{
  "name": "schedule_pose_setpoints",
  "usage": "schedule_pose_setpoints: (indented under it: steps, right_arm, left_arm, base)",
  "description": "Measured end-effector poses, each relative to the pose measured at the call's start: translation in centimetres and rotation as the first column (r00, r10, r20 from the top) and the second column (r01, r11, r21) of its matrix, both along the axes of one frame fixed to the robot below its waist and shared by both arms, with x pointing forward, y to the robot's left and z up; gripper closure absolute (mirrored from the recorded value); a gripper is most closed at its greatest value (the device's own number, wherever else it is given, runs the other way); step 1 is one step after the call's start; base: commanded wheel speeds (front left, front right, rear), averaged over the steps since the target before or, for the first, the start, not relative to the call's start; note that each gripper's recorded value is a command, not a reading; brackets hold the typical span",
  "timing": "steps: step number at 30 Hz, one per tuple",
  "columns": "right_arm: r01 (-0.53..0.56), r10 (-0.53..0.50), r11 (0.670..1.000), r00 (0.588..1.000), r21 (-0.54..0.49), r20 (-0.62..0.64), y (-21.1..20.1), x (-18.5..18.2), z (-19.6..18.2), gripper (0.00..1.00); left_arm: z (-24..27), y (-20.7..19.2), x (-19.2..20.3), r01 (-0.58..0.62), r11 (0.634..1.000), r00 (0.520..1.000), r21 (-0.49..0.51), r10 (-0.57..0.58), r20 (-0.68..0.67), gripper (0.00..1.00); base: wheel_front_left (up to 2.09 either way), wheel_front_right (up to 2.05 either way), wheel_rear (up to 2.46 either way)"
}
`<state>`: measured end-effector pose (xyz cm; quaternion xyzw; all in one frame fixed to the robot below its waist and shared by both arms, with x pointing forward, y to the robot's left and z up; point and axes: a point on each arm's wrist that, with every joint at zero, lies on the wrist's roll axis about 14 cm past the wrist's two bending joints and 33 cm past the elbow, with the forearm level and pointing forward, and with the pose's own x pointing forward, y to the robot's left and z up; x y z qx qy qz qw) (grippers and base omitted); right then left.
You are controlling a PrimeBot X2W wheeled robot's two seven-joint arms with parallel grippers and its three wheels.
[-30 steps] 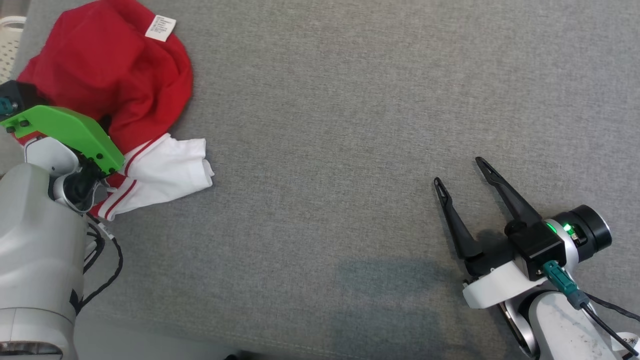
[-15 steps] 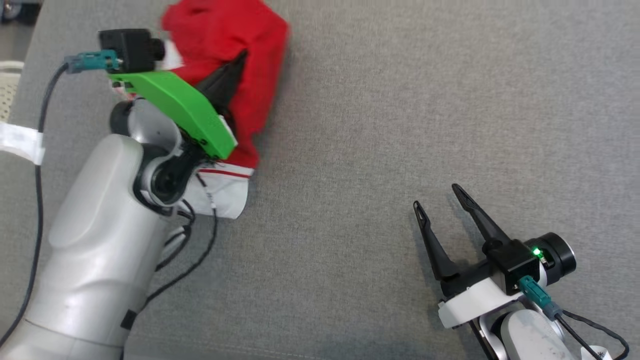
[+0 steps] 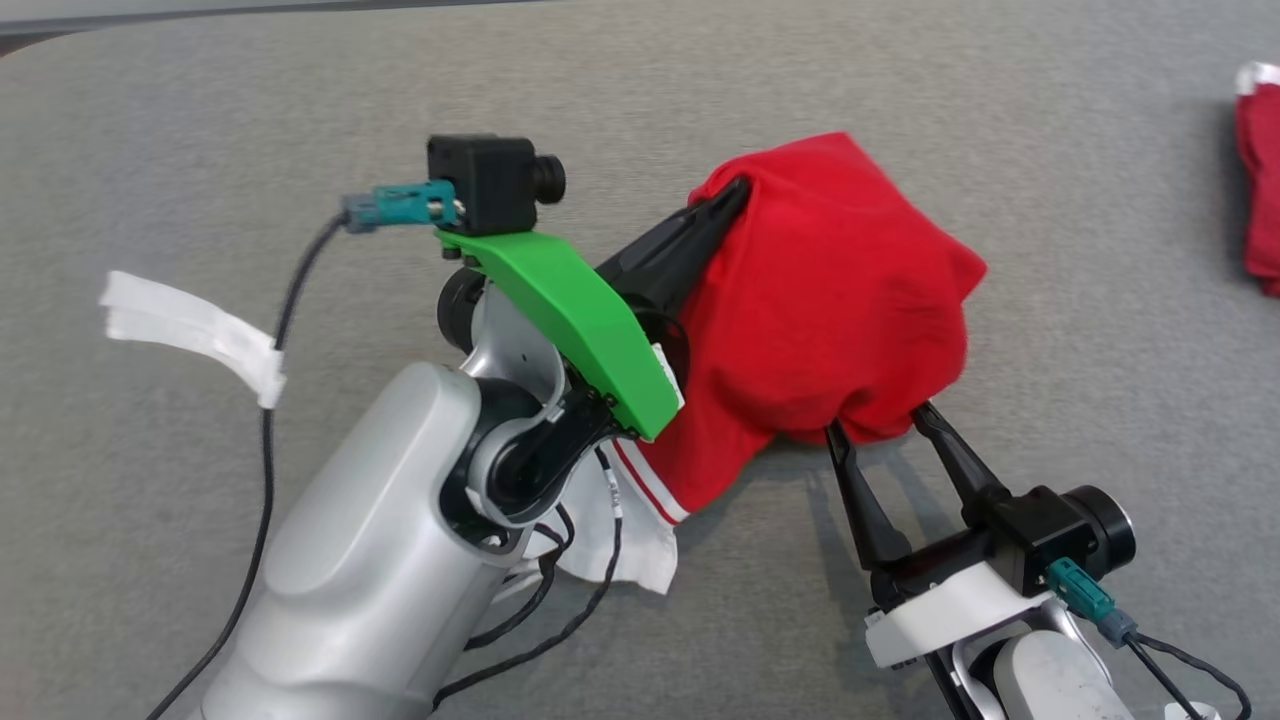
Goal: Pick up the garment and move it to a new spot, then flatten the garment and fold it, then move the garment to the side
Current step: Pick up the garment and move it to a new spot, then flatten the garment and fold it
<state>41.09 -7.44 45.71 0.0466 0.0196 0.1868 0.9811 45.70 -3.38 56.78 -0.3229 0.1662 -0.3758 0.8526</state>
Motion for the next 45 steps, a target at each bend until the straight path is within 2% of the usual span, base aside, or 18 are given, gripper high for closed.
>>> schedule_pose_setpoints:
  steps: [5, 9, 10, 11, 12, 15, 20, 24, 26, 29, 31, 34, 37, 39, 41, 45]
  right_arm:
    - [0.065, -0.065, 0.998, 0.998, 0.022, -0.011, -2.0, -0.8, 0.3, 0.0]
    - [0.114, -0.113, 0.993, 0.993, 0.017, -0.031, -3.6, -1.4, -0.2, 0.0]
    - [0.124, -0.124, 0.992, 0.992, 0.015, -0.036, -4.0, -1.5, -0.3, 0.0]
    - [0.134, -0.133, 0.991, 0.99, 0.013, -0.042, -4.3, -1.6, -0.5, 0.0]
    - [0.148, -0.147, 0.989, 0.988, 0.009, -0.045, -4.7, -1.6, -0.6, 0.0]
    - [0.193, -0.193, 0.981, 0.979, -0.005, -0.063, -6.2, -1.9, -1.1, 0.0]
    - [0.225, -0.225, 0.974, 0.971, -0.017, -0.083, -7.3, -2.4, -1.7, 0.0]
    - [0.205, -0.207, 0.978, 0.974, -0.032, -0.092, -6.8, -2.6, -2.2, 0.0]
    - [0.187, -0.189, 0.982, 0.978, -0.03, -0.084, -6.2, -2.4, -2.1, 0.0]
    - [0.171, -0.172, 0.985, 0.982, -0.024, -0.072, -5.7, -2.1, -1.7, 0.0]
    - [0.152, -0.153, 0.988, 0.986, -0.025, -0.065, -5.1, -2.0, -1.6, 0.0]
    - [0.119, -0.121, 0.993, 0.991, -0.027, -0.061, -4.0, -1.8, -1.6, 0.0]
    - [0.097, -0.098, 0.995, 0.994, -0.022, -0.053, -3.3, -1.5, -1.4, 0.0]
    - [0.078, -0.079, 0.997, 0.996, -0.02, -0.05, -2.7, -1.3, -1.4, 0.0]
    - [0.06, -0.06, 0.998, 0.997, -0.017, -0.046, -2.0, -1.2, -1.3, 0.0]
    - [0.073, -0.074, 0.997, 0.996, -0.025, -0.044, -2.5, -1.0, -1.4, 0.0]
  left_arm:
    - [-4.8, -1.2, 2.6, -0.043, 0.991, 0.998, 0.13, 0.047, -0.034, 1.0]
    - [-6.3, -1.6, 6.3, -0.129, 0.974, 0.991, 0.189, 0.121, 0.05, 1.0]
    - [-6.9, -1.8, 6.8, -0.133, 0.966, 0.99, 0.221, 0.12, 0.072, 0.7]
    - [-7.9, -1.9, 7.1, -0.136, 0.962, 0.99, 0.236, 0.123, 0.066, 0.09]
    - [-8.9, -2.1, 7.1, -0.125, 0.962, 0.992, 0.244, 0.117, 0.045, 0.0]
    - [-11.8, -2.9, 6.4, -0.064, 0.955, 0.998, 0.289, 0.069, -0.005, 0.0]
    - [-13.2, 1.8, 7.8, -0.181, 0.915, 0.983, 0.361, 0.168, 0.068, 0.0]
    - [-12.5, 2.7, 5.7, -0.208, 0.947, 0.977, 0.246, 0.212, 0.01, 0.0]
    - [-10.2, 4.1, 5.2, -0.269, 0.944, 0.963, 0.189, 0.262, 0.062, 0.0]
    - [-9.0, 6.3, 3.7, -0.324, 0.928, 0.946, 0.183, 0.311, 0.092, 0.0]
    - [-9.4, 7.7, 0.8, -0.335, 0.918, 0.942, 0.213, 0.327, 0.074, 0.0]
    - [-9.1, 7.6, -3.6, -0.288, 0.928, 0.957, 0.235, 0.29, 0.027, 0.0]
    - [-9.2, 7.5, -6.5, -0.267, 0.932, 0.959, 0.244, 0.282, -0.03, 0.0]
    - [-9.8, 7.7, -7.4, -0.259, 0.927, 0.957, 0.272, 0.284, -0.056, 0.0]
    - [-12.1, 8.1, -8.3, -0.234, 0.909, 0.952, 0.345, 0.286, -0.108, 0.0]
    - [-15.5, 10.0, -7.7, -0.265, 0.873, 0.912, 0.41, 0.365, -0.187, 0.0]
  base:
    - [0.0, 0.0, 0.0]
    - [0.0, 0.0, 0.0]
    - [0.0, 0.0, 0.0]
    - [0.0, 0.0, 0.0]
    - [0.0, 0.0, 0.0]
    - [0.0, 0.0, 0.0]
    - [0.0, 0.0, 0.0]
    - [0.0, 0.0, 0.0]
    - [0.0, 0.0, 0.0]
    - [0.0, 0.0, 0.0]
    - [0.0, 0.0, 0.0]
    - [0.0, 0.0, 0.0]
    - [0.0, 0.0, 0.0]
    - [0.0, 0.0, 0.0]
    - [0.0, 0.0, 0.0]
    - [0.0, 0.0, 0.0]
